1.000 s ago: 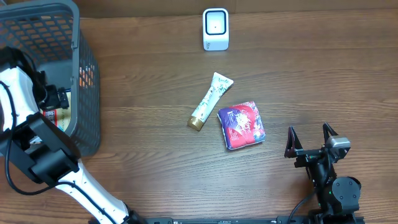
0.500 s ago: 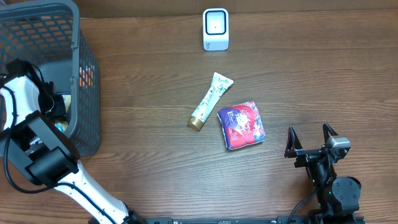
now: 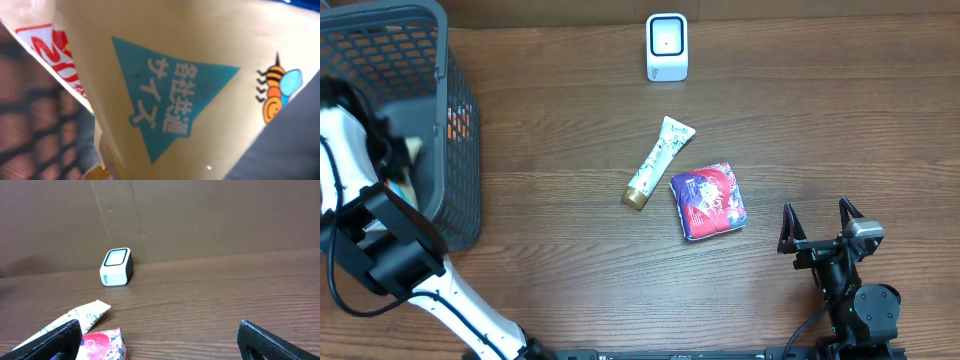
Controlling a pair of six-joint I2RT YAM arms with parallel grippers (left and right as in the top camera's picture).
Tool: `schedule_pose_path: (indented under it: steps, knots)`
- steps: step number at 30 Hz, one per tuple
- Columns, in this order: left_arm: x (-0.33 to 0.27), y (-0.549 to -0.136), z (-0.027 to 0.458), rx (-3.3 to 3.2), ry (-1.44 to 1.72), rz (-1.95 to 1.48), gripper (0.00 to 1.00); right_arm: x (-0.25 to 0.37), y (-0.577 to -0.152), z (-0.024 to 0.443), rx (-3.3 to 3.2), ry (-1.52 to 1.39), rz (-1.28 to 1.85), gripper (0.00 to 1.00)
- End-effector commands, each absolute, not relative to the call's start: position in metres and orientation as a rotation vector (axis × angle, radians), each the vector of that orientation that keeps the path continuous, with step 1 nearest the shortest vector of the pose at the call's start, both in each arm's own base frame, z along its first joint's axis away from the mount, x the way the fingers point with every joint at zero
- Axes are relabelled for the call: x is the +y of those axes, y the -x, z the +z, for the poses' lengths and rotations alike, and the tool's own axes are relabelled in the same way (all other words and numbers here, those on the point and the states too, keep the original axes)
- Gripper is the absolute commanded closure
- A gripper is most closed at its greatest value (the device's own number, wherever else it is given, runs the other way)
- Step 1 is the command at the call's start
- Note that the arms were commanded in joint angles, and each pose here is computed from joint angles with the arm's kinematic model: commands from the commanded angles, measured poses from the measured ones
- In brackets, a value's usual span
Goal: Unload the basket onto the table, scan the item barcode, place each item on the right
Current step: 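Lift the yellow snack bag out and drop it onto the pile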
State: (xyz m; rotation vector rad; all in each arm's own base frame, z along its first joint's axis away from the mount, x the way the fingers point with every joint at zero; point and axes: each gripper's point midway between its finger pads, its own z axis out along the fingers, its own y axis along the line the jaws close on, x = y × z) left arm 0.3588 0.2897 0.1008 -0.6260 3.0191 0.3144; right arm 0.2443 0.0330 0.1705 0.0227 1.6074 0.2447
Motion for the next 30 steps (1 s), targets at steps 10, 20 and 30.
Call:
schedule_pose_path:
  steps: [10, 20, 30]
  knots:
    - [0.198, -0.445, 0.379, 2.236, 0.259, -0.119, 0.96, 0.033, -0.244, 0.169, 1.602, -0.026, 0.242, 0.00]
    - [0.025, -0.450, 0.396, 2.279, -0.190, -0.197, 0.96, 0.033, -0.244, 0.169, 1.602, -0.026, 0.242, 0.00]
    - [-0.148, -0.432, 0.329, 2.470, -0.658, -0.281, 0.96, 0.033, -0.244, 0.169, 1.602, -0.026, 0.242, 0.00]
